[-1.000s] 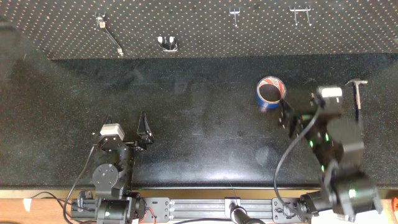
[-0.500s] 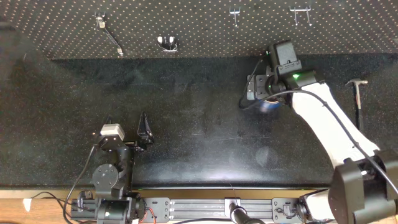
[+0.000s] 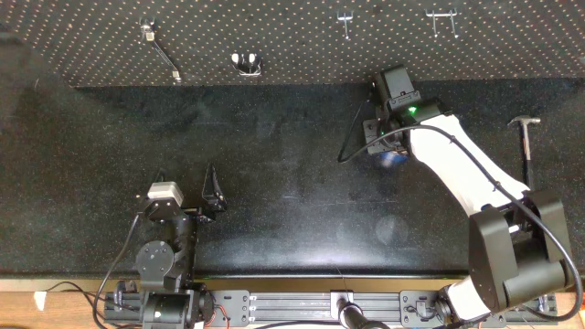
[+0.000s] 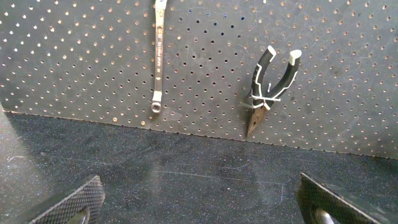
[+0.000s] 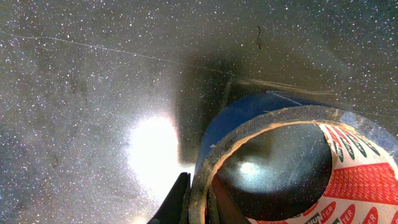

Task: Place Tools Onto Pegboard

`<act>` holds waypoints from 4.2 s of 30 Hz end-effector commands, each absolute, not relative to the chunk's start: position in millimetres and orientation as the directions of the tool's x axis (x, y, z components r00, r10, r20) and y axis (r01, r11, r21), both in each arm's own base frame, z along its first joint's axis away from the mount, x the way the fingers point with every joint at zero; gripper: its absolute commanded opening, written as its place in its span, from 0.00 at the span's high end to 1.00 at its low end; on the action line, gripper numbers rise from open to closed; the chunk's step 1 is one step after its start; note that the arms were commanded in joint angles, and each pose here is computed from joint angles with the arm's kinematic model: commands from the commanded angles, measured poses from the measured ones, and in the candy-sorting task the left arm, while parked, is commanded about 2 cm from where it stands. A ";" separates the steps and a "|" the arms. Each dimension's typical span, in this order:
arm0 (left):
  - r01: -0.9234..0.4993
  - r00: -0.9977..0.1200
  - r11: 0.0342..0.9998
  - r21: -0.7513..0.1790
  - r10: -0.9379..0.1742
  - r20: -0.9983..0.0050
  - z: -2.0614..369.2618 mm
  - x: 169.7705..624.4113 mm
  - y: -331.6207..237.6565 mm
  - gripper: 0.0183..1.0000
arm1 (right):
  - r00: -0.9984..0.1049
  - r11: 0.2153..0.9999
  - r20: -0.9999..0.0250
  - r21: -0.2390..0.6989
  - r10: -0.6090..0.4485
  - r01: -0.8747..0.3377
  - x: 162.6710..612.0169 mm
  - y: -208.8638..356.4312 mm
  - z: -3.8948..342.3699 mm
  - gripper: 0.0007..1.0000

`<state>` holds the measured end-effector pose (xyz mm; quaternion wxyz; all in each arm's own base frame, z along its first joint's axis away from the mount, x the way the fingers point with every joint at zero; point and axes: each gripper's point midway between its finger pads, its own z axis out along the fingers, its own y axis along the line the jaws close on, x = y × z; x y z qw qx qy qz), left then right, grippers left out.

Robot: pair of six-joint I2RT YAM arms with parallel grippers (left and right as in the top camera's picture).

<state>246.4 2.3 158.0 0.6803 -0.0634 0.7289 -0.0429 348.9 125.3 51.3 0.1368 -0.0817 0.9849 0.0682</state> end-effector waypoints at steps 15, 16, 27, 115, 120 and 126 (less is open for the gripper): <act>-0.023 -0.072 0.990 -0.137 -0.138 -0.988 156.6 246.0 0.1 0.00 | -0.357 0.910 -0.910 -0.050 -0.212 -0.413 406.7 214.3 262.2 0.93; -0.023 -0.072 0.990 -0.137 -0.138 -0.988 156.7 246.0 0.1 0.00 | -0.351 0.910 -0.907 -0.075 -0.232 -0.409 415.0 216.4 253.6 0.93; -0.023 -0.072 0.990 -0.137 -0.138 -0.988 156.7 246.0 0.1 0.00 | -0.316 0.938 -0.921 -0.119 -0.226 -0.325 457.3 222.1 222.0 0.92; -0.023 -0.072 0.990 -0.137 -0.138 -0.988 156.7 246.0 0.1 0.00 | -0.590 0.946 -0.792 0.049 -0.159 -0.320 379.1 13.5 209.2 0.02; -0.023 -0.072 0.990 -0.137 -0.138 -0.988 156.7 246.0 0.1 0.00 | -0.350 0.923 -0.910 -0.082 -0.224 -0.377 332.3 41.9 209.6 0.02; -0.023 -0.072 0.990 -0.137 -0.138 -0.988 156.7 246.0 0.1 0.00 | -0.108 0.942 -0.990 -0.054 -0.094 -0.331 268.3 53.1 159.5 0.02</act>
